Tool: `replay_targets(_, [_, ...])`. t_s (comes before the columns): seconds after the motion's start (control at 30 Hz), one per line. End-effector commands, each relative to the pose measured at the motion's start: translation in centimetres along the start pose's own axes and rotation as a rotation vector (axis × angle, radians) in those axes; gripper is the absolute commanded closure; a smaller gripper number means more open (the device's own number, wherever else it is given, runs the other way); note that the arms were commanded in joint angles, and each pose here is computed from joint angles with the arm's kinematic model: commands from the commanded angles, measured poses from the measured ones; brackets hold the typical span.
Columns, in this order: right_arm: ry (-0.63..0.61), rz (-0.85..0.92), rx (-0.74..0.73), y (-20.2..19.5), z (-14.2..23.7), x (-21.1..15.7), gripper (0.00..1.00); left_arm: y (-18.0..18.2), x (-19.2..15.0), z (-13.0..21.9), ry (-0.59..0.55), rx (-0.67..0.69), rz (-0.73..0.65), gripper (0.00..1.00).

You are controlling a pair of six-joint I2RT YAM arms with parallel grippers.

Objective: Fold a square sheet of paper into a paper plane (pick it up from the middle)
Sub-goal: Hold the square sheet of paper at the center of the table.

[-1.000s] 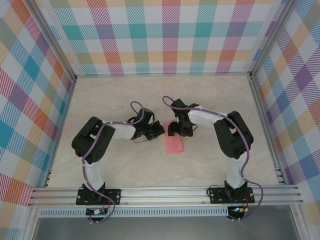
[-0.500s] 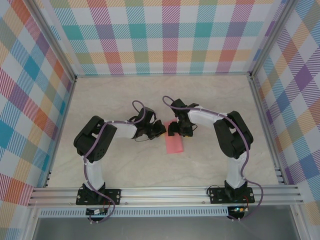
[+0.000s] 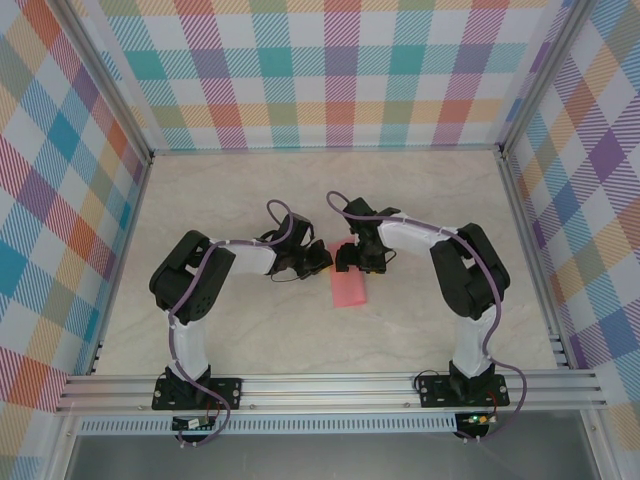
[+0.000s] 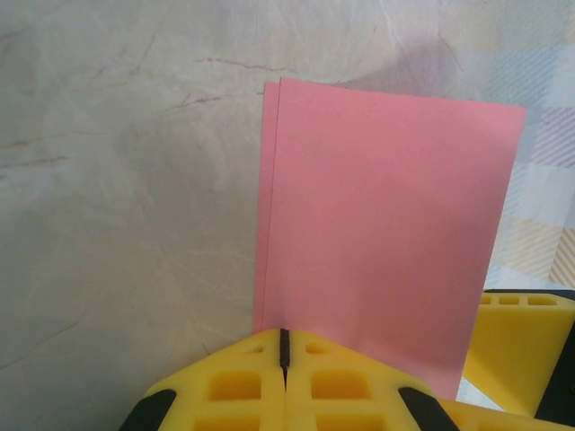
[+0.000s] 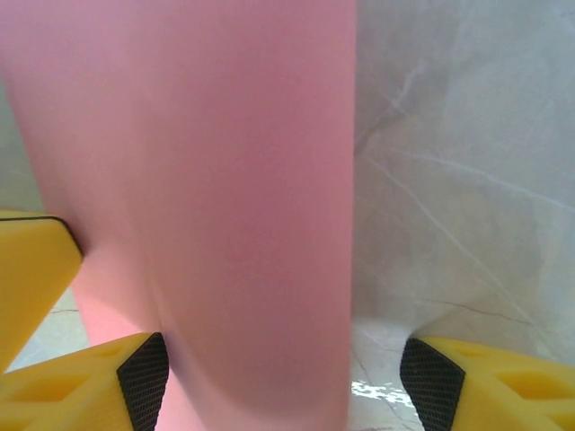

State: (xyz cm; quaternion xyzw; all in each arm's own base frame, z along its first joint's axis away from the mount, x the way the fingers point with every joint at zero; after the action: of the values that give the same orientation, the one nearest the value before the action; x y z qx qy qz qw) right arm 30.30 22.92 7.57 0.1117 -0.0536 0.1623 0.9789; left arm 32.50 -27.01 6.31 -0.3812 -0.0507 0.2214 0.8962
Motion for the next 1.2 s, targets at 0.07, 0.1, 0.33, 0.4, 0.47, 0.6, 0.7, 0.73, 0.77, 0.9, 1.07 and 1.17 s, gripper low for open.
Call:
replay_targets(0.07, [0.015, 0.024, 0.095, 0.5, -2.9, -0.2, 0.25, 3.0, -1.0, 0.0, 0.001, 0.151, 0.017, 1.0])
replay_targets(0.1, [0.025, 0.026, 0.096, 0.5, -3.1, -0.3, 0.25, 3.0, -1.1, 0.0, 0.002, 0.15, 0.015, 1.0])
replay_targets(0.33, [0.055, 0.026, 0.123, 0.6, -3.8, -0.8, 0.31, 2.6, -0.9, 0.0, 0.002, 0.149, 0.009, 1.0])
replay_targets(0.4, [0.057, 0.03, 0.13, 0.7, -3.8, -0.8, 0.35, 2.7, -0.9, -0.1, 0.002, 0.154, 0.009, 1.0])
replay_targets(0.47, [0.063, 0.033, 0.13, 0.7, -3.9, -0.9, 0.36, 2.7, -0.9, -0.1, 0.003, 0.158, 0.008, 1.0])
replay_targets(0.6, [0.087, 0.031, 0.118, 0.4, -4.7, -1.3, 0.38, 1.8, -0.8, 0.2, 0.002, 0.135, 0.0, 1.0])
replay_targets(0.7, [0.111, 0.026, 0.104, 0.1, -5.6, -1.7, 0.38, 0.3, -0.8, 0.7, 0.007, 0.089, -0.016, 1.0])
replay_targets(0.73, [0.118, 0.024, 0.097, -0.1, -5.9, -1.8, 0.38, -0.4, -0.7, 1.0, 0.004, 0.066, -0.026, 1.0])
replay_targets(0.77, [0.124, 0.025, 0.092, -0.2, -6.2, -1.9, 0.38, -0.9, -0.7, 1.2, 0.001, 0.05, -0.031, 1.0])
replay_targets(0.9, [0.14, 0.023, 0.083, -0.5, -7.0, -2.2, 0.38, -2.5, -0.5, 2.3, -0.031, 0.002, -0.052, 0.99])
replay_targets(1.07, [0.143, 0.027, 0.084, -0.6, -7.4, -2.4, 0.38, -2.4, -0.3, 2.7, -0.064, 0.006, -0.054, 0.99])
replay_targets(1.17, [0.141, 0.034, 0.088, -0.6, -7.6, -2.4, 0.37, -2.4, -0.2, 2.7, -0.077, 0.005, -0.055, 0.99])
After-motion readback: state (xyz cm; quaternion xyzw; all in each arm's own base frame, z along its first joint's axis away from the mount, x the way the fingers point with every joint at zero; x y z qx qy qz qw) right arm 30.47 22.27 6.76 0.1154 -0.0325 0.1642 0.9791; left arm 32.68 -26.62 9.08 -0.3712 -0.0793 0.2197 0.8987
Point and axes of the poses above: each hand's point on the last joint's axis, 136 mm out from that joint toward the fingers, its own z axis back along the fingers, its own y axis along the line the jaws close on, x = y × z, the point moved 6 cm from there along z, back along the fingers, and after that the axes turned 15 degrees about z, right-handed, at the moved point
